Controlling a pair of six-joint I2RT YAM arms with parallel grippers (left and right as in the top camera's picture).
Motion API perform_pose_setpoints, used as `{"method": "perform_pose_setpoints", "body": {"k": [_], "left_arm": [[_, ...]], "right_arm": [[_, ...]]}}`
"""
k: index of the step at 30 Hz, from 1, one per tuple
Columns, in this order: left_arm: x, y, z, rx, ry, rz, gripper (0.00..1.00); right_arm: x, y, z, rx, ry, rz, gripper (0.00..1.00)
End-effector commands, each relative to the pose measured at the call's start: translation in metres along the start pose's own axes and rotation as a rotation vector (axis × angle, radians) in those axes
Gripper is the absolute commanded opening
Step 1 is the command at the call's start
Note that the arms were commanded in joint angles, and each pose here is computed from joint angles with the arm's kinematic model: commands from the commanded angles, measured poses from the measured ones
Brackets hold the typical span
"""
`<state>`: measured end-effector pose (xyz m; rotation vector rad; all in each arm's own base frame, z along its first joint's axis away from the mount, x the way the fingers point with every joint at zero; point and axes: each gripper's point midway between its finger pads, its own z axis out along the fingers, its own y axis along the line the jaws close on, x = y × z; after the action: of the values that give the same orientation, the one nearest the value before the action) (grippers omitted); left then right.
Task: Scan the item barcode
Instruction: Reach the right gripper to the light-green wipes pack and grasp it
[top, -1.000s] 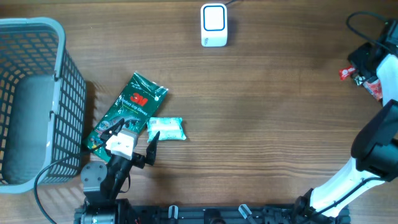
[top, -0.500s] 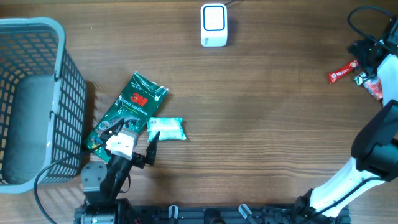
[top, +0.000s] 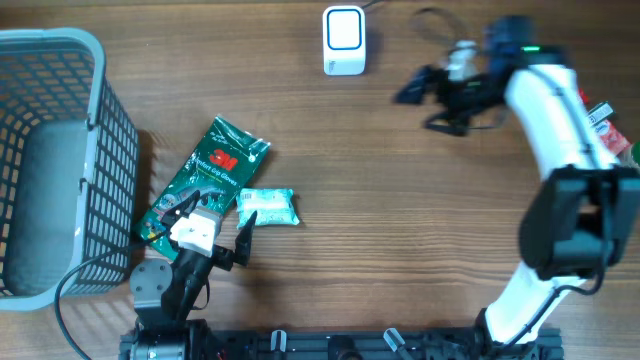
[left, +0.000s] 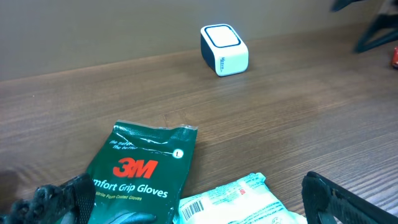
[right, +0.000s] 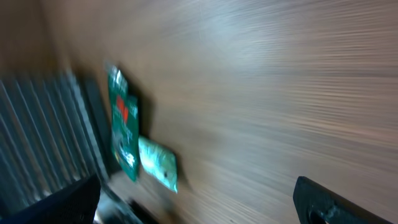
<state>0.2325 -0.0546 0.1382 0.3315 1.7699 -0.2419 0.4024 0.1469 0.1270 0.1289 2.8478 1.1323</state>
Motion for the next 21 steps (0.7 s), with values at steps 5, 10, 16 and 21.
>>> {"method": "perform_pose_setpoints", "body": {"k": [5, 10, 16, 21], "left_arm": [[0.001, -0.002, 0.000, 0.010, -0.003, -0.008, 1.00], [0.001, -0.002, 0.000, 0.010, -0.003, -0.008, 1.00], [0.001, -0.002, 0.000, 0.010, -0.003, -0.008, 1.00], [0.001, -0.002, 0.000, 0.010, -0.003, -0.008, 1.00]], "right_arm": [[0.120, 0.072, 0.130, -0.169, 0.284, -0.306, 1.00], [0.157, 0.096, 0.176, -0.209, 0.330, -0.416, 1.00], [0.150, 0.071, 0.212, -0.113, 0.299, -0.389, 1.00], [0.148, 0.064, 0.218, -0.107, 0.302, -0.382, 0.95]]}}
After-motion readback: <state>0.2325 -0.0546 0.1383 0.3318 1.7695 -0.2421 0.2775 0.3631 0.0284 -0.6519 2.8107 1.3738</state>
